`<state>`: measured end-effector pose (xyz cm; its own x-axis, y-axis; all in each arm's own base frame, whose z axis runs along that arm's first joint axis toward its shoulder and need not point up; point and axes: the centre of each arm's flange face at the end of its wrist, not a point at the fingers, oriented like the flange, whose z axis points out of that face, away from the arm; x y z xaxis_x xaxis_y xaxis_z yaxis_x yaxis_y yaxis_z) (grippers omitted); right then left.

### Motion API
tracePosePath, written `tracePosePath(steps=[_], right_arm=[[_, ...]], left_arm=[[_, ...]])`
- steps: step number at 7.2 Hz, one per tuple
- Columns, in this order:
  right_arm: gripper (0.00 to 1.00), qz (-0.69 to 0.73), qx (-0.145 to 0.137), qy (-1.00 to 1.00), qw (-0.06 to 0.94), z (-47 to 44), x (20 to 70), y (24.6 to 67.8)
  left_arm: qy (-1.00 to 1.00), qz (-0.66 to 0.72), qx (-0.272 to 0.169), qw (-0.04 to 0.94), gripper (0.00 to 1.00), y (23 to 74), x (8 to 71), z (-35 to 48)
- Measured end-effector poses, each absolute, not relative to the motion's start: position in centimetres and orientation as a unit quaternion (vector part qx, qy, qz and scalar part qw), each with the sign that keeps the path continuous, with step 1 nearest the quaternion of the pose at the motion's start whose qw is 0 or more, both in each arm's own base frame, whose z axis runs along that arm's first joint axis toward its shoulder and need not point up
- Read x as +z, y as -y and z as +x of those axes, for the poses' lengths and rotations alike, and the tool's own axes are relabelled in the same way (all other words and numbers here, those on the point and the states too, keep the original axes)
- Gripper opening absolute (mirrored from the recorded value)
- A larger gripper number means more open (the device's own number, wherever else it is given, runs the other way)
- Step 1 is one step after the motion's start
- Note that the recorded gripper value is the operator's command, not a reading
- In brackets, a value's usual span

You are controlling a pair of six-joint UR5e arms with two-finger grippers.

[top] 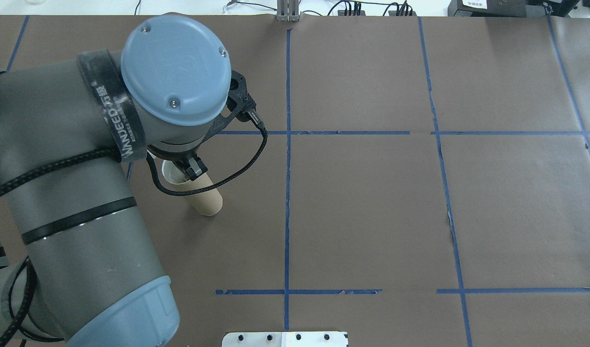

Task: Collect badminton balls into bucket

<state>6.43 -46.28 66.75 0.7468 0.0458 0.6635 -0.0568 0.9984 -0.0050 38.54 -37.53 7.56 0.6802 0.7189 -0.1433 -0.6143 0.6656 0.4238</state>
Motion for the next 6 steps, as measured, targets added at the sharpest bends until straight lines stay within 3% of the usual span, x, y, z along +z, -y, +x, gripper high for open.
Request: tracePosePath(steps=[2,3,4,6], right_arm=[[1.0,0.008,0.027,0.355,0.935,6.43,66.75,46.28],[1.0,0.008,0.027,0.355,0.935,6.43,66.75,46.28],[1.0,0.008,0.027,0.355,0.935,6.43,66.75,46.28],[1.0,0.008,0.027,0.355,0.935,6.43,66.75,46.28]], left_arm=[[-0.149,0.17,0.375,0.899,0.0,37.29,7.79,38.77],[-0.149,0.169,0.376,0.899,0.56,37.26,7.86,38.83],[-0.149,0.168,0.376,0.899,1.0,37.24,7.88,38.86],[-0.151,0.169,0.377,0.898,1.0,37.19,7.84,38.87]])
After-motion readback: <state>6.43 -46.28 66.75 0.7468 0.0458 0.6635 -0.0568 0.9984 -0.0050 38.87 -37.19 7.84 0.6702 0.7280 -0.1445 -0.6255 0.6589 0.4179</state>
